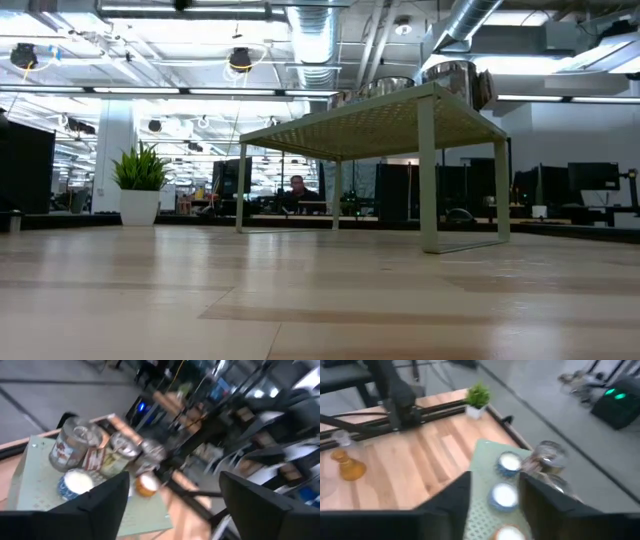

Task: Stock candles on shelf
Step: Adjust the scented candles on the shelf

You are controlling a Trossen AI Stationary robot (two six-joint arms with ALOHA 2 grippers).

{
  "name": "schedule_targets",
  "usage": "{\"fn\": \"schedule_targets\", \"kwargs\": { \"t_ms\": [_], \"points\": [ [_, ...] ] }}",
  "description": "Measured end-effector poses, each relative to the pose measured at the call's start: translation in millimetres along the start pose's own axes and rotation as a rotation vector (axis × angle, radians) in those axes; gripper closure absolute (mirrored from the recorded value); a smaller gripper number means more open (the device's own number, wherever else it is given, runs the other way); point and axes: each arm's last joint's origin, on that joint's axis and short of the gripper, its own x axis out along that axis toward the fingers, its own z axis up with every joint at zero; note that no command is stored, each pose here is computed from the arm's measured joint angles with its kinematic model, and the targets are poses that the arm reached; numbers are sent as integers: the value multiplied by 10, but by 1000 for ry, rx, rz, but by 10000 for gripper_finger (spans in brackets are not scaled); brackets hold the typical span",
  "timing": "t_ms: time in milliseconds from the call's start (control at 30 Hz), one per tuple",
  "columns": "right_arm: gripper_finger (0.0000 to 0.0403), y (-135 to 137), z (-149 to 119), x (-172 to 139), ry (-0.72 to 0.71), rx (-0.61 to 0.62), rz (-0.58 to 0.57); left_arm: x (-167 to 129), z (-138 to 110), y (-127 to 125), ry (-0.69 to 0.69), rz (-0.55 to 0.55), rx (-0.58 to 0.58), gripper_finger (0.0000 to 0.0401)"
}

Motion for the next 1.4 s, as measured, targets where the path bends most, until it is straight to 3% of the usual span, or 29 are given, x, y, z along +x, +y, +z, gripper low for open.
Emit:
{"fn": "schedule_targets", "kwargs": {
  "t_ms": [100,167,467,733,967,1400],
  "points": [
    [358,33,51,273,54,12,19,-304,13,-82,-76,-2,-20,119],
    [389,48,47,492,107,-21,6,-439,11,-118,-113,-5,-25,136],
    [401,-100,33,1321,349,0,73,-553,-27,-201,-108,-62,-26,190],
    [402,-83,-122,1746,509,-18,90,-527,-49,-220,-89,-76,-39,211],
    [403,-247,-249,1957,639,-56,-26,-528,-48,-220,-88,-77,-42,221],
    [403,-557,-241,2025,690,-48,-148,-528,-42,-225,-94,-81,-43,227]
  ]
}}
